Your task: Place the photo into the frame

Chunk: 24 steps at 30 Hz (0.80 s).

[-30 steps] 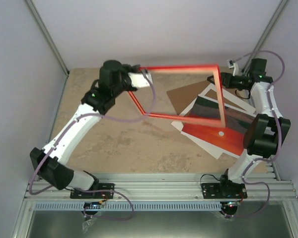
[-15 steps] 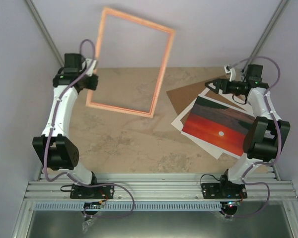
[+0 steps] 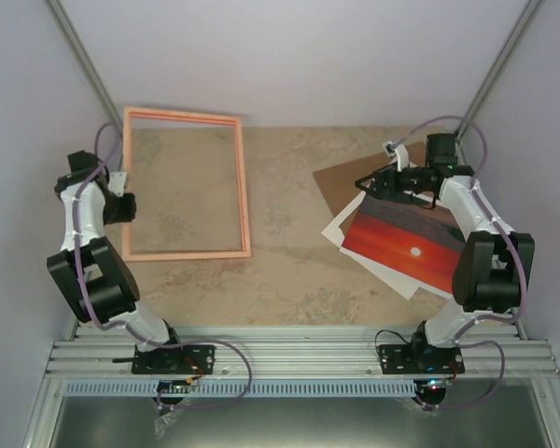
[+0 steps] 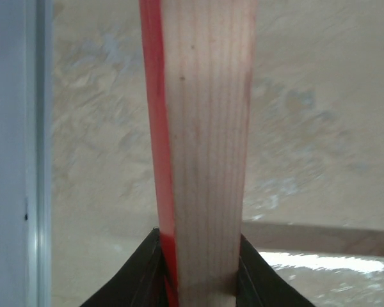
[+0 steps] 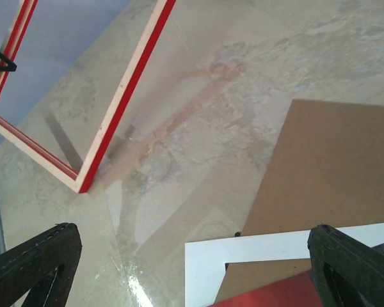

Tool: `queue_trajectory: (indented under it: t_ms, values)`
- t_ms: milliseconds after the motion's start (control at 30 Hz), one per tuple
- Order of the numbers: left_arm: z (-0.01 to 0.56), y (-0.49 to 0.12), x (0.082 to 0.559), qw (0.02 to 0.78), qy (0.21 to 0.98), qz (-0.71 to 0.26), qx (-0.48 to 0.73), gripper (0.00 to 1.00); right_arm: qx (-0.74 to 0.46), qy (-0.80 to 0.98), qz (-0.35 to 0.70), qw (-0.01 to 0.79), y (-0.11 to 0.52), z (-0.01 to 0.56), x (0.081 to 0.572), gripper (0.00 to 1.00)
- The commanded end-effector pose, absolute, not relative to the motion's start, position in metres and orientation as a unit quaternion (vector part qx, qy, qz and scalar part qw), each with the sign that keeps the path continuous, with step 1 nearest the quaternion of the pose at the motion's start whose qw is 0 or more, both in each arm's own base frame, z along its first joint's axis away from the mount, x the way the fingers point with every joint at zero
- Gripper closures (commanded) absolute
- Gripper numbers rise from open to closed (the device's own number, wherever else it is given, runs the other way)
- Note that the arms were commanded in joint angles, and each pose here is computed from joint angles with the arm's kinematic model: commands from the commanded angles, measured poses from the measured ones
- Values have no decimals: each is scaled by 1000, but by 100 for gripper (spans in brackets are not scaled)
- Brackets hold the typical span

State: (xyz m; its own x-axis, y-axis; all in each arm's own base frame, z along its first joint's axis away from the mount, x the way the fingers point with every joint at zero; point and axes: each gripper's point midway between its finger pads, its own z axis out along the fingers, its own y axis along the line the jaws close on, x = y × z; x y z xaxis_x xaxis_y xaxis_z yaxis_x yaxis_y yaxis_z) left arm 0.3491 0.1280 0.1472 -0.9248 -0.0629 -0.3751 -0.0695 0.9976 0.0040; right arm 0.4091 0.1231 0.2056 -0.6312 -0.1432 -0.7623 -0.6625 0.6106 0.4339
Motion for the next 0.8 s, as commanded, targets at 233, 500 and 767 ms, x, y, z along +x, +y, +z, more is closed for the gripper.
queue_trajectory:
  t_ms: [233,500,767]
  values:
    - [93,202,319,107,989,89,41,100,-280,826,351,340,132,188,398,3]
    - [62,248,314,72,983,169,30,100,-295,826,356,323,143,181,384,3]
    - [35,252,310,55,984,167,3,100,-309,830,341,315,146,169,373,3]
